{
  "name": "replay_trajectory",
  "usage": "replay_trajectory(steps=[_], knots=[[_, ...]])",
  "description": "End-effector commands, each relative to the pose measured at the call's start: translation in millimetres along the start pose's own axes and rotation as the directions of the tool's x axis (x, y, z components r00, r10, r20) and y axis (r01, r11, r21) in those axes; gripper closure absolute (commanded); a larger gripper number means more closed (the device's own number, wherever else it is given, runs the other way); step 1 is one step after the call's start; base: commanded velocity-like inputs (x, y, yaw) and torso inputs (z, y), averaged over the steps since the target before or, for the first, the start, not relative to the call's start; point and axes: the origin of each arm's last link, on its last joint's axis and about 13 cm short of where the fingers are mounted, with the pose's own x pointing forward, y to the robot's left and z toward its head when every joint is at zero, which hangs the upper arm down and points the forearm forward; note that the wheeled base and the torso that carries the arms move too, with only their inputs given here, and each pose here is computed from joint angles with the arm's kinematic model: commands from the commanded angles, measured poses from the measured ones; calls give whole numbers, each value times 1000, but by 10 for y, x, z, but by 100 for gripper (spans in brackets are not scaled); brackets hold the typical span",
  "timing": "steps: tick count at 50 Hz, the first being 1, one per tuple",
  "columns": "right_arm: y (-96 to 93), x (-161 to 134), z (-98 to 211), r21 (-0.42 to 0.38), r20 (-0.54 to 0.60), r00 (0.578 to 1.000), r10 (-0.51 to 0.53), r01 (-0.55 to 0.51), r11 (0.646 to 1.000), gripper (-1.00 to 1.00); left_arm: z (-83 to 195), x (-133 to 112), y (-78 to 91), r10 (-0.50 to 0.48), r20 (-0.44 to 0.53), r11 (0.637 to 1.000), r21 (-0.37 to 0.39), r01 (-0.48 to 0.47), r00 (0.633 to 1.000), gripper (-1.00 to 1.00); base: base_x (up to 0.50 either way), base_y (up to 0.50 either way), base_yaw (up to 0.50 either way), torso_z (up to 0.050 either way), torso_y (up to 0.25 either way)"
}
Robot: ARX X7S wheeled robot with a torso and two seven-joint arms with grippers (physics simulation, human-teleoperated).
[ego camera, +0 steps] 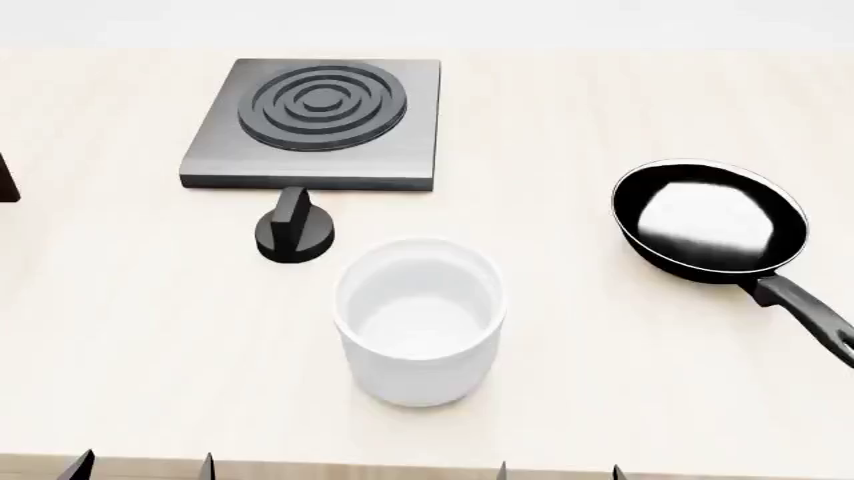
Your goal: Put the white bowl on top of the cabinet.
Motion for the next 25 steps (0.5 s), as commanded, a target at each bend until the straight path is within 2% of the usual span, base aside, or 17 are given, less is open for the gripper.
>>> replay_trajectory(steps=[1,14,19,24,25], knots=[[10,-6,-4,-9,-1,1000,4,-4,1000,-100,0,-1,0,0,-2,1000,-2,0,1000,-100,0,0,0,0,0],[11,-24,-6,-13,-1,1000,-2,2,1000,-100,-3,4,0,4,-6,1000,-6,-4,1000,-100,0,0,0,0,0],[7,-26,-3,-7,0,1000,-12,12,1000,-100,16,-6,36,50,1,997,-66,-50,999,-100,0,0,0,0,0],[5,-22,-3,0,2,1000,-18,18,1000,-100,43,-24,61,72,11,996,-45,-71,997,-100,0,0,0,0,0],[4,-22,-3,3,2,1000,-17,17,1000,-100,56,-37,75,82,23,995,-61,-80,996,-100,0,0,0,0,0]])
